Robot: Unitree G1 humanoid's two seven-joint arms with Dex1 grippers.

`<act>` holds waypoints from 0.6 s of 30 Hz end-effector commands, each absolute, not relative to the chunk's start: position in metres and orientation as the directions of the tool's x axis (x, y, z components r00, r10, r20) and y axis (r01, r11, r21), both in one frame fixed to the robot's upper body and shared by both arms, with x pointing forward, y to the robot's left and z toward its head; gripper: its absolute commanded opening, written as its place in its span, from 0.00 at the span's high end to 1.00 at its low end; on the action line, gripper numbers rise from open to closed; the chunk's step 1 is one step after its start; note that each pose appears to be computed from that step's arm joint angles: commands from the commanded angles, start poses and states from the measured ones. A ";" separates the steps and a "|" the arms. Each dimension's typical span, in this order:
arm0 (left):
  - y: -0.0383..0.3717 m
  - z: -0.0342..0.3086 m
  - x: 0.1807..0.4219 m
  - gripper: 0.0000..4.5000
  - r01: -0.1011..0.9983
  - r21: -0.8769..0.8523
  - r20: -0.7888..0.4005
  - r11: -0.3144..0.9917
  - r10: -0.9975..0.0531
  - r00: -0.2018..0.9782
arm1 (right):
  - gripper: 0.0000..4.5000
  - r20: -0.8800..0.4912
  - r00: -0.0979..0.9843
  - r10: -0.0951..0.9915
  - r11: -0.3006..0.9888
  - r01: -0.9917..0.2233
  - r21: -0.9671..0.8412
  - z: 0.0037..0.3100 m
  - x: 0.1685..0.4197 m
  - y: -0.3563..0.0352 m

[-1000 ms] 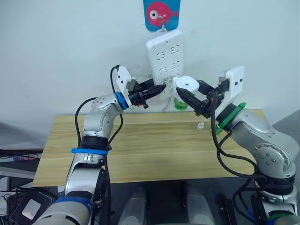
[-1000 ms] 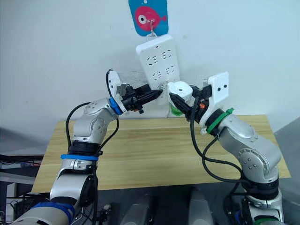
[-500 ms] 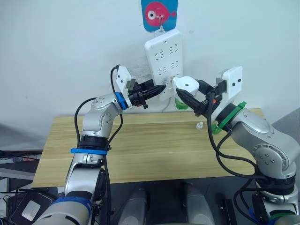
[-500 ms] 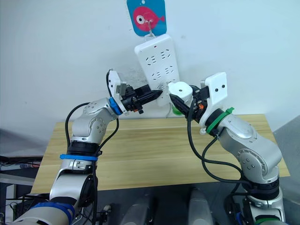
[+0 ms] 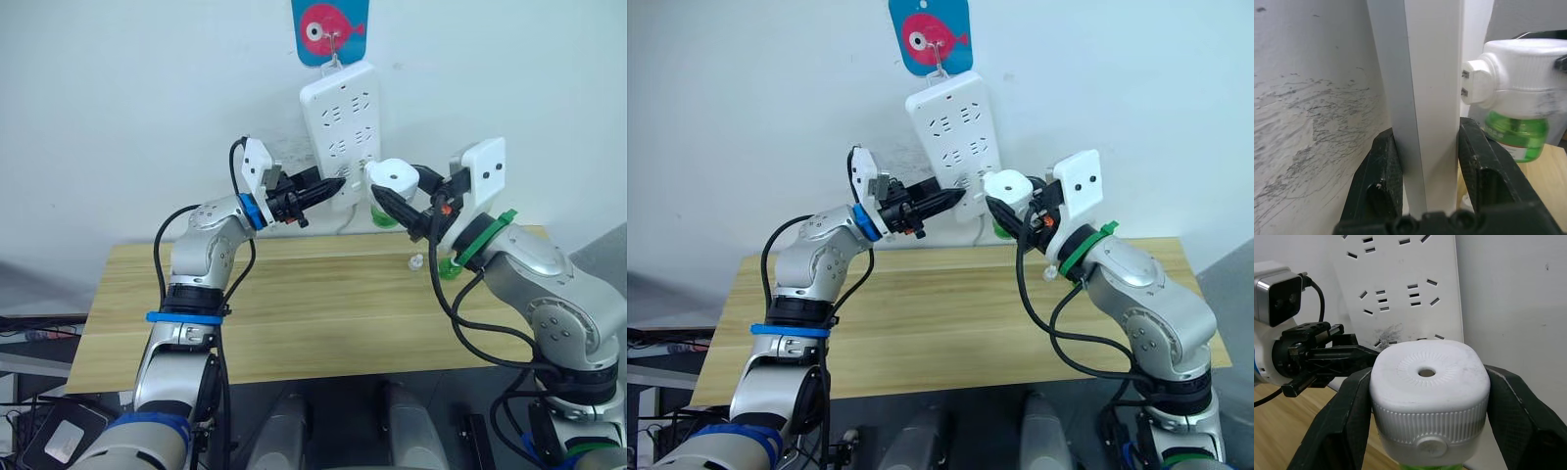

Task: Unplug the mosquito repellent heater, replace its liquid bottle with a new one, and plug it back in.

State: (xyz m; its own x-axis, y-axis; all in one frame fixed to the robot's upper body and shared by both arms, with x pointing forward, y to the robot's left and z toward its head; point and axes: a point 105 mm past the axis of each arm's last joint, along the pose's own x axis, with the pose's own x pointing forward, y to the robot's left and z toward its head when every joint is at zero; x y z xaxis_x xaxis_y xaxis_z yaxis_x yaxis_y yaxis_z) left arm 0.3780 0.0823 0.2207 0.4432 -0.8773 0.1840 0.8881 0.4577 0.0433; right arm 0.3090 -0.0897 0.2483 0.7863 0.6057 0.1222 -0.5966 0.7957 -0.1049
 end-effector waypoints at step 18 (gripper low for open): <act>0.071 0.233 0.368 0.70 0.918 0.063 0.227 0.391 -0.902 0.368 | 0.35 0.162 0.825 0.542 0.839 -0.518 -0.167 0.250 0.327 -0.067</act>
State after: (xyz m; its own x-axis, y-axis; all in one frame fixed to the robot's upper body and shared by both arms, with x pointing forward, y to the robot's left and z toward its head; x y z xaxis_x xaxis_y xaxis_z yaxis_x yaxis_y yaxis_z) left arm 0.3792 0.0880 0.2189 0.4613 -0.8685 0.1816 0.8793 0.4749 0.0373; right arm 0.3192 -0.0683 0.2471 0.8027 0.5776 0.1486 -0.5593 0.8155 -0.1486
